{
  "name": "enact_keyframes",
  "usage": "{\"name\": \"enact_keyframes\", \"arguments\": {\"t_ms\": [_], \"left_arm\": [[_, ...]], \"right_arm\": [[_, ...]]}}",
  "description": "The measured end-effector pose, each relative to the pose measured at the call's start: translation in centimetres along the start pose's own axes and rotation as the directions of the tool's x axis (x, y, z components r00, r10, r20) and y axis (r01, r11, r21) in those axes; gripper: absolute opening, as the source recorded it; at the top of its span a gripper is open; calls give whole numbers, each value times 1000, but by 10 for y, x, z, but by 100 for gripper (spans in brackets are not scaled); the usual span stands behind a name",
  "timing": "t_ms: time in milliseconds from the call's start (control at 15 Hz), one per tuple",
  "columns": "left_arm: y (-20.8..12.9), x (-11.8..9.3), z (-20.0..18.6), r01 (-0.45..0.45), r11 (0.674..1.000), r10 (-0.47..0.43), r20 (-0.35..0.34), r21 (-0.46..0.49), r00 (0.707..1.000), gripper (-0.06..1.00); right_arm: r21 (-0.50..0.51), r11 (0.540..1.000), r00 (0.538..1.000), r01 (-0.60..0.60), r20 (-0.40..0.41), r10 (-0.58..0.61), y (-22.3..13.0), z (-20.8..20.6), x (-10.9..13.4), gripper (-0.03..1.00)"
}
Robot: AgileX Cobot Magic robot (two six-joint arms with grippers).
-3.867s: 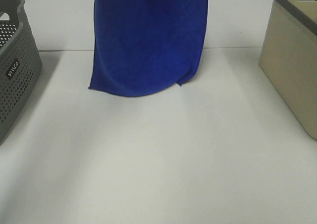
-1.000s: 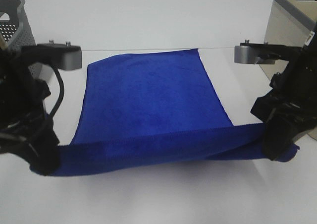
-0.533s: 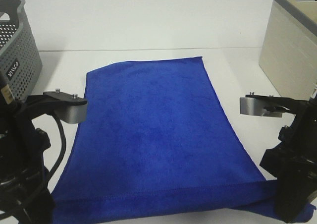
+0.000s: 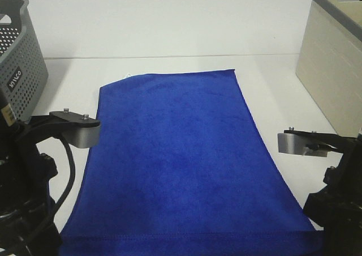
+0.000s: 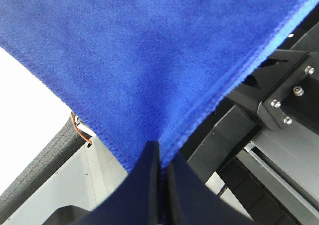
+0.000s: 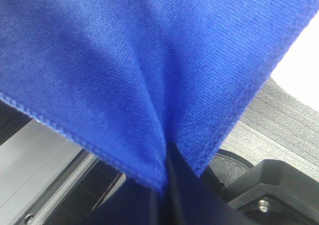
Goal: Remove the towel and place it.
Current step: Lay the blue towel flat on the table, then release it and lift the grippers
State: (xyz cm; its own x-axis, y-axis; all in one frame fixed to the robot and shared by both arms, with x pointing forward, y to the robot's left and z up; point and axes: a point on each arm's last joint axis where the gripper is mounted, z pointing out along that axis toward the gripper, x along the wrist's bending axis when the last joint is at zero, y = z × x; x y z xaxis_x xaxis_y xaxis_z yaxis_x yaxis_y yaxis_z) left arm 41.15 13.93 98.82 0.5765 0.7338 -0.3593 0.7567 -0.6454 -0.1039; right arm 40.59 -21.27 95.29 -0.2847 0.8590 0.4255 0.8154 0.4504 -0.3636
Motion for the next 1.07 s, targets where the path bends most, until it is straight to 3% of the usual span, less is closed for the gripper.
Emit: {"name": "enact_keyframes", "arguments": {"t_ms": [267, 533, 733, 1067], "left_arm": [[0, 0, 0, 0, 1000, 0, -1, 1, 1000, 0], [-1, -1, 0, 1, 1000, -1, 6, 7, 1000, 0], [0, -4, 0, 21, 1000, -21, 47, -3, 999, 0], [-1, -17, 5, 14, 1000, -15, 41, 19, 999, 0]], "right_arm": [[-1, 1000, 1000, -2, -6, 2, 0, 0, 0, 3], [3, 1000, 1000, 2, 7, -2, 0, 0, -1, 13], [4, 1000, 1000, 2, 9, -2, 0, 0, -1, 16], [4, 1000, 1000, 2, 8, -2, 0, 0, -1, 19]]}}
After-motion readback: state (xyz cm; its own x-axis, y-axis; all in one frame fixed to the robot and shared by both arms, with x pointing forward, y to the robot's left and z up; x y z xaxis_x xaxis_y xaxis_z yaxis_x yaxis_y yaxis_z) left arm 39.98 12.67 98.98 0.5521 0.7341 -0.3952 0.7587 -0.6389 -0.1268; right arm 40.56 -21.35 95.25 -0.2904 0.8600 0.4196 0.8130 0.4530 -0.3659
